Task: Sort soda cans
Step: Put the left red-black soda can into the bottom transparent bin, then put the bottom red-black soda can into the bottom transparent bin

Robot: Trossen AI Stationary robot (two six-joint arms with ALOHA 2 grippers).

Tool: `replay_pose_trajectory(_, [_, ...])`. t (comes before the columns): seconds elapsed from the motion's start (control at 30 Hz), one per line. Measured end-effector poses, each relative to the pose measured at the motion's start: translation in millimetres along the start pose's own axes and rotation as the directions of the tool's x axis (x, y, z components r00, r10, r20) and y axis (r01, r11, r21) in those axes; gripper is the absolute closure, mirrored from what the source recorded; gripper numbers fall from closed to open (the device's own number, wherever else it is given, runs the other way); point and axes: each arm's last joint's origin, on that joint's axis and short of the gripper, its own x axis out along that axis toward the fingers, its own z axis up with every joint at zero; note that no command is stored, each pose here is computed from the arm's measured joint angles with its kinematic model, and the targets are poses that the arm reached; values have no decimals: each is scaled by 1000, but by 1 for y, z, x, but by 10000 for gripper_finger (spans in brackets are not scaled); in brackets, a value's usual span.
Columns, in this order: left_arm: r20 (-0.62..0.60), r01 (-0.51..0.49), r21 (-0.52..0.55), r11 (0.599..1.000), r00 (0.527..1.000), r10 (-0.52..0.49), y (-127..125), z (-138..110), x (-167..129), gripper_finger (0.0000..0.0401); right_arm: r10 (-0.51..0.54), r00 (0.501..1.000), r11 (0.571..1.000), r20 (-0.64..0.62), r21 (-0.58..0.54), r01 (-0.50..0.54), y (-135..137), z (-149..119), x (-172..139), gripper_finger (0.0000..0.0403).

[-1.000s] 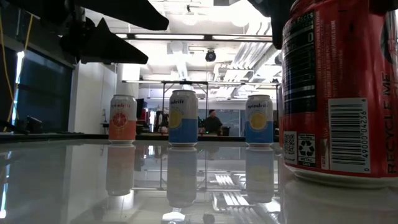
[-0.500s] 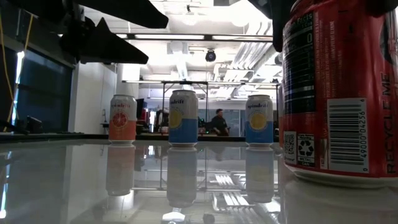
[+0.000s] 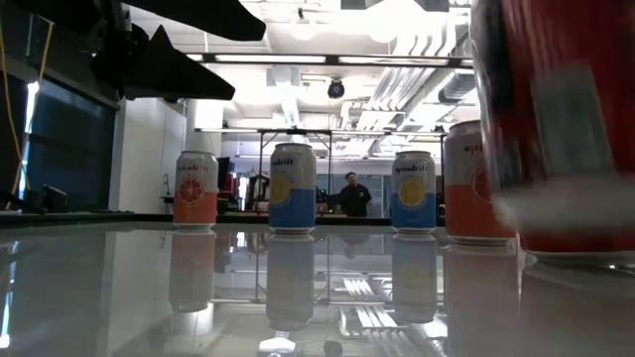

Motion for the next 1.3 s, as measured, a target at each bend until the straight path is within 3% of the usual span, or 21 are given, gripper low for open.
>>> replay_pose_trajectory(0.5, [2,2,0,1000,1000,-2,-1,0,-1,46,17,998,999,-67,-40,-19,4,-4,24,188])
replay_pose_trajectory(0.93, [2,1,0,1000,1000,-1,-1,0,-1,46,71,994,997,-84,18,-70,9,-5,23,50])
replay_pose_trajectory(1.3, [3,0,0,1000,1000,0,0,0,-1,46,91,976,995,-198,-19,-96,19,-14,62,46])
